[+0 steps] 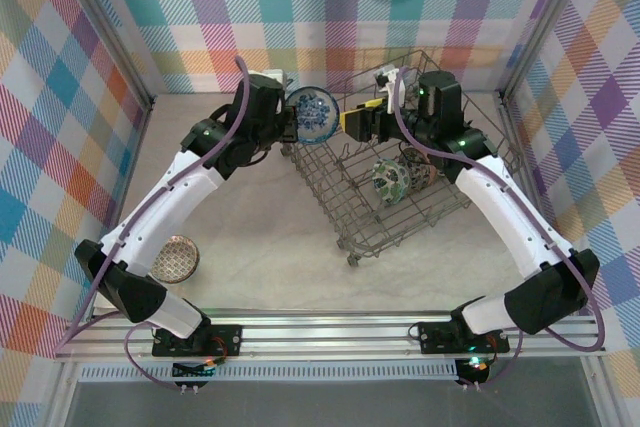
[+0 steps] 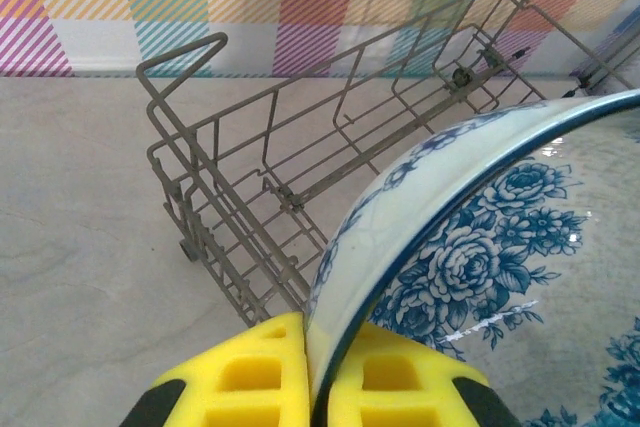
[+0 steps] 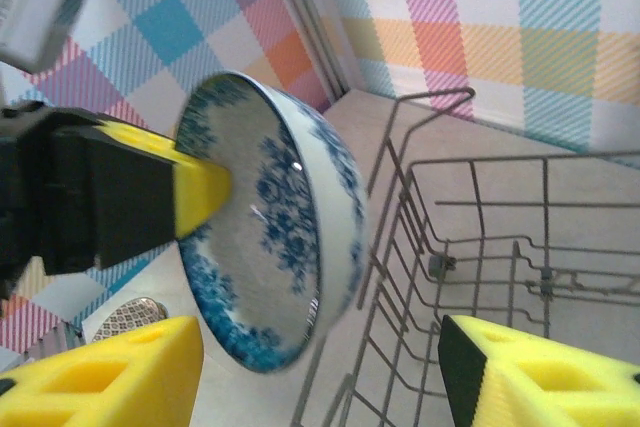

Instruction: Load the bowls into the dish rack

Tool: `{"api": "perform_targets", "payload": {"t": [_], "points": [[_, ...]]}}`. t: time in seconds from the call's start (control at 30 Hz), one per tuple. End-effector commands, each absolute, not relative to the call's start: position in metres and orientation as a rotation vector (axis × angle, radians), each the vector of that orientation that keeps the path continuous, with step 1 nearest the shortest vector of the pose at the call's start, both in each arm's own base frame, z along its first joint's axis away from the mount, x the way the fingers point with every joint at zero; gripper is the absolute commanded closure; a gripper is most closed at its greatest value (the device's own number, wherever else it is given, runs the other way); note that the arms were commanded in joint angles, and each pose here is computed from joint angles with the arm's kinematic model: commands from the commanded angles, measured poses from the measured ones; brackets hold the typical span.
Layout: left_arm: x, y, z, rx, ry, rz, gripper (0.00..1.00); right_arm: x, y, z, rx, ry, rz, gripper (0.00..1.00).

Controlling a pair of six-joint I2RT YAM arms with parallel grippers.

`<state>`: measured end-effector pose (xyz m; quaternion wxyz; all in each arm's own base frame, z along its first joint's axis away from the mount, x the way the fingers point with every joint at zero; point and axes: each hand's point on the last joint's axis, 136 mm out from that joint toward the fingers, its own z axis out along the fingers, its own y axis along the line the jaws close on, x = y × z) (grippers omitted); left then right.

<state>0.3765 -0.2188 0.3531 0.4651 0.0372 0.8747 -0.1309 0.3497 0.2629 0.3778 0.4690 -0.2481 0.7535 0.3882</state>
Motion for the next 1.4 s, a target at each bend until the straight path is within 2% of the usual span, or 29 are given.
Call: {"api": "perform_targets", "payload": {"t": [0.0,0.27,0.63,1.03,1.2,1.37], "points": [[0.376,-0.229,0.398,0.108,2.015,-0.359,1.00,0.347,0.270,0.385,-0.631,1.800,0.978,0.37],[0.372,-0.233,0.401,0.115,1.996,-0.336,1.00,0.377,0.251,0.367,-0.471,1.875,0.806,0.51],[0.378,-0.239,0.395,0.114,2.008,-0.334,1.00,0.383,0.262,0.359,-0.490,1.885,0.862,0.59],[0.382,-0.241,0.393,0.119,2.029,-0.316,1.00,0.379,0.267,0.353,-0.525,1.891,0.890,0.59],[0.382,-0.244,0.394,0.111,2.031,-0.338,1.00,0.380,0.264,0.351,-0.508,1.901,0.873,0.68],[0.382,-0.249,0.394,0.112,2.030,-0.366,1.00,0.379,0.266,0.351,-0.512,1.902,0.886,0.69]]}}
